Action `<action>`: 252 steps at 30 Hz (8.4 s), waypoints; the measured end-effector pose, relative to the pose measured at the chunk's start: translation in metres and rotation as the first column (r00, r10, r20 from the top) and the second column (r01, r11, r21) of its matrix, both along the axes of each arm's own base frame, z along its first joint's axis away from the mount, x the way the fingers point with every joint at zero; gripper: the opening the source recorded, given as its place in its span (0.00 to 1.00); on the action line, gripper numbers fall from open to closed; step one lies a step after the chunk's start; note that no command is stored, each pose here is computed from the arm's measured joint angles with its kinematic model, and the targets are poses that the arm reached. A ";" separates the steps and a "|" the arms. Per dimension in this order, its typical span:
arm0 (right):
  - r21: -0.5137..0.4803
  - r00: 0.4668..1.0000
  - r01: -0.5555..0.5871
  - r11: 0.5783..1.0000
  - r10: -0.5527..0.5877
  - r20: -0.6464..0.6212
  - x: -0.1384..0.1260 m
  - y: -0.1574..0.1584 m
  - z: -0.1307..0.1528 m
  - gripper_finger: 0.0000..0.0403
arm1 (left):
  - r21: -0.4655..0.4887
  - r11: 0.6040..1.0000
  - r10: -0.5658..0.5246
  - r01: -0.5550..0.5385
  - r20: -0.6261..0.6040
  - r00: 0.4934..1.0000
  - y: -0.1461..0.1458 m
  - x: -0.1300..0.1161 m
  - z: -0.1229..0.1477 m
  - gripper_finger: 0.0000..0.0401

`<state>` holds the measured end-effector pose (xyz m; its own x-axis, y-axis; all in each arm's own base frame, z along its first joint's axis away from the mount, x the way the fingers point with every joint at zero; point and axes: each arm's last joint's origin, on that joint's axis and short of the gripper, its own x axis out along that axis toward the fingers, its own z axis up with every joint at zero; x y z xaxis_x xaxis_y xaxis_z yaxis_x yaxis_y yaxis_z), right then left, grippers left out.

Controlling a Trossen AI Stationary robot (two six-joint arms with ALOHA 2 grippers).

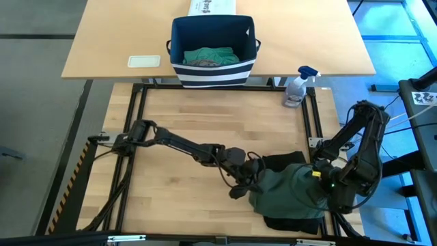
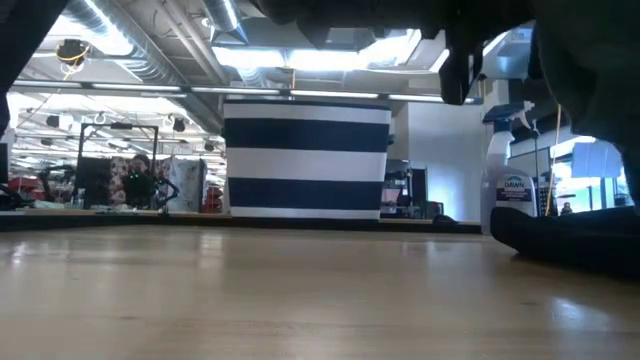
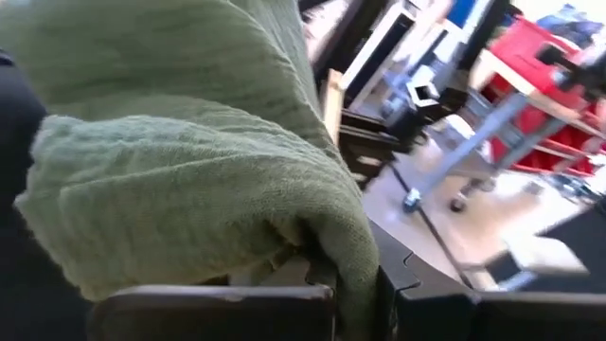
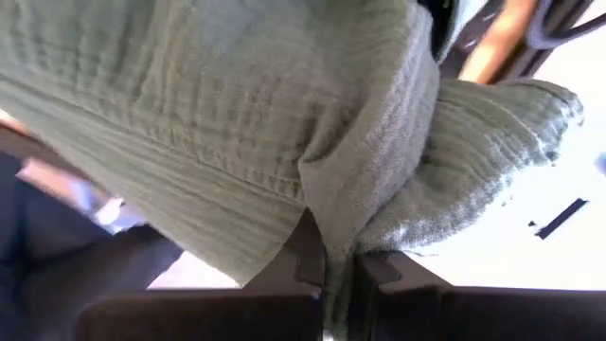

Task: Fold Laundry from Bin
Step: Stack the folded green polo shirt on top of the folded black shirt, then fold the gray shirt

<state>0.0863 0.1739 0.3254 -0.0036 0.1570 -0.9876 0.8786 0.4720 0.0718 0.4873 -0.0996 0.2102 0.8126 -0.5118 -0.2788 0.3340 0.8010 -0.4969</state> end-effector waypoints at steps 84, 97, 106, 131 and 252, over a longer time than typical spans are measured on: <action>-0.326 0.526 -0.756 0.567 0.823 0.213 0.119 0.089 -0.085 0.55 | 0.531 0.671 0.446 -0.518 0.270 0.853 0.037 -0.212 0.023 0.36; -0.274 0.524 -0.818 0.506 0.852 0.008 0.121 0.101 -0.132 0.55 | 0.489 0.676 0.477 -0.552 0.282 0.833 0.037 -0.213 0.024 0.36; -0.216 0.521 -0.840 0.497 0.851 -0.070 0.118 0.101 -0.144 0.54 | 0.465 0.690 0.486 -0.555 0.271 0.831 0.033 -0.215 0.024 0.36; -0.199 0.570 -0.801 0.565 0.821 0.033 0.104 0.133 -0.051 0.01 | 0.455 0.700 0.482 -0.550 0.268 0.834 0.026 -0.216 0.024 0.36; -0.883 0.178 0.260 0.392 0.879 0.443 0.167 -0.293 0.024 0.00 | 0.699 0.361 0.722 -0.617 0.209 0.659 0.300 -0.270 0.143 0.28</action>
<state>0.2531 -0.1195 0.3496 0.9775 -0.2105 0.0161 0.2110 0.9767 -0.0392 0.2169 0.2008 0.3530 0.7318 0.5666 -0.3787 -0.4876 0.8235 0.2899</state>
